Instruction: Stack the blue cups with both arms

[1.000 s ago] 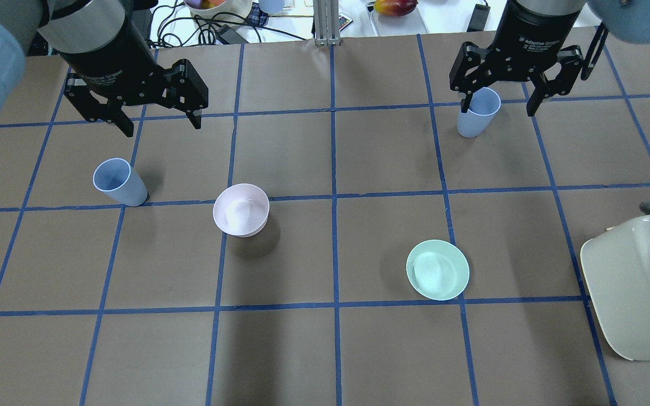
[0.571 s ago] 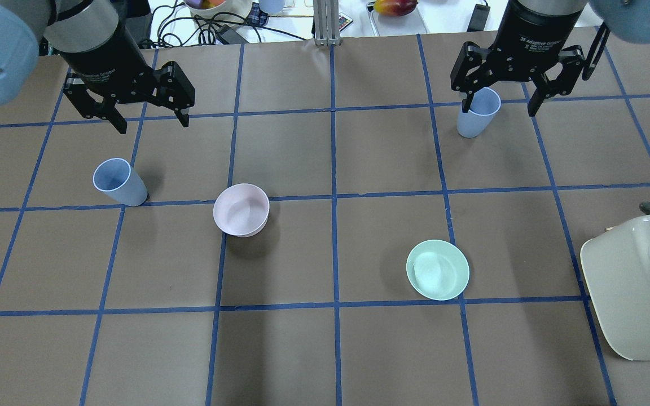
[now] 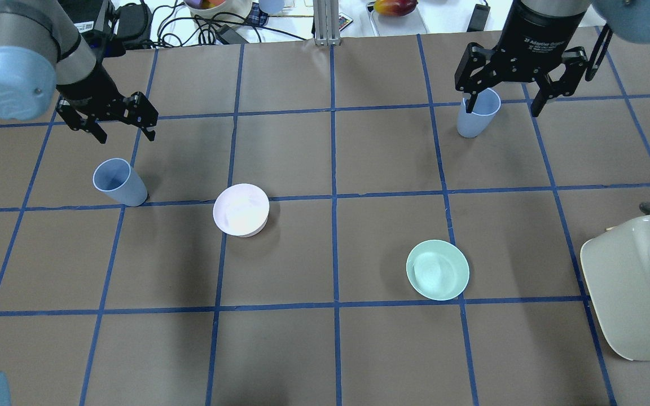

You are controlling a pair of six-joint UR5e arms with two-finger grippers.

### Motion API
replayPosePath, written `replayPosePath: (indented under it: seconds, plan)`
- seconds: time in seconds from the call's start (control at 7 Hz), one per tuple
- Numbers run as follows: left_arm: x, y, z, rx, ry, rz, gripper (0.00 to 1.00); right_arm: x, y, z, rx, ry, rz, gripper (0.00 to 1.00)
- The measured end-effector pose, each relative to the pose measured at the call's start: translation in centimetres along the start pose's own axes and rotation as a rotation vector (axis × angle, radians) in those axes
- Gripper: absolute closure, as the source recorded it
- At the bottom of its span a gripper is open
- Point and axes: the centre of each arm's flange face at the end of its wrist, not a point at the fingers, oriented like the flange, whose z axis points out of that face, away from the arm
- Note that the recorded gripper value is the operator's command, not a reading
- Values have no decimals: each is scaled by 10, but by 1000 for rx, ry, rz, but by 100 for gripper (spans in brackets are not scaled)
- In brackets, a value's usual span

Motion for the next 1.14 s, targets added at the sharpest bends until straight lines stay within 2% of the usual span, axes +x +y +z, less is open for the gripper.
replayPosePath:
  seconds: [0.14,0.29,0.43,0.57,0.86,1.14]
  plan:
    - [-13,5,39,-12,-27,-2,14,4,-2,1,1,0,4,0]
    - [-23,12,65,-32,-51,-3,68,6,-6,2,5,2,5,0]
    - [-29,16,81,-56,-74,-5,100,9,-16,6,20,1,4,0]
    - [-31,16,90,-72,-85,-9,100,14,-38,14,52,-6,1,0]
    - [-28,13,92,-64,-81,-12,100,24,-96,58,99,-7,-21,0]
    - [-8,-5,69,6,-67,13,100,47,-142,108,99,-5,-67,0]
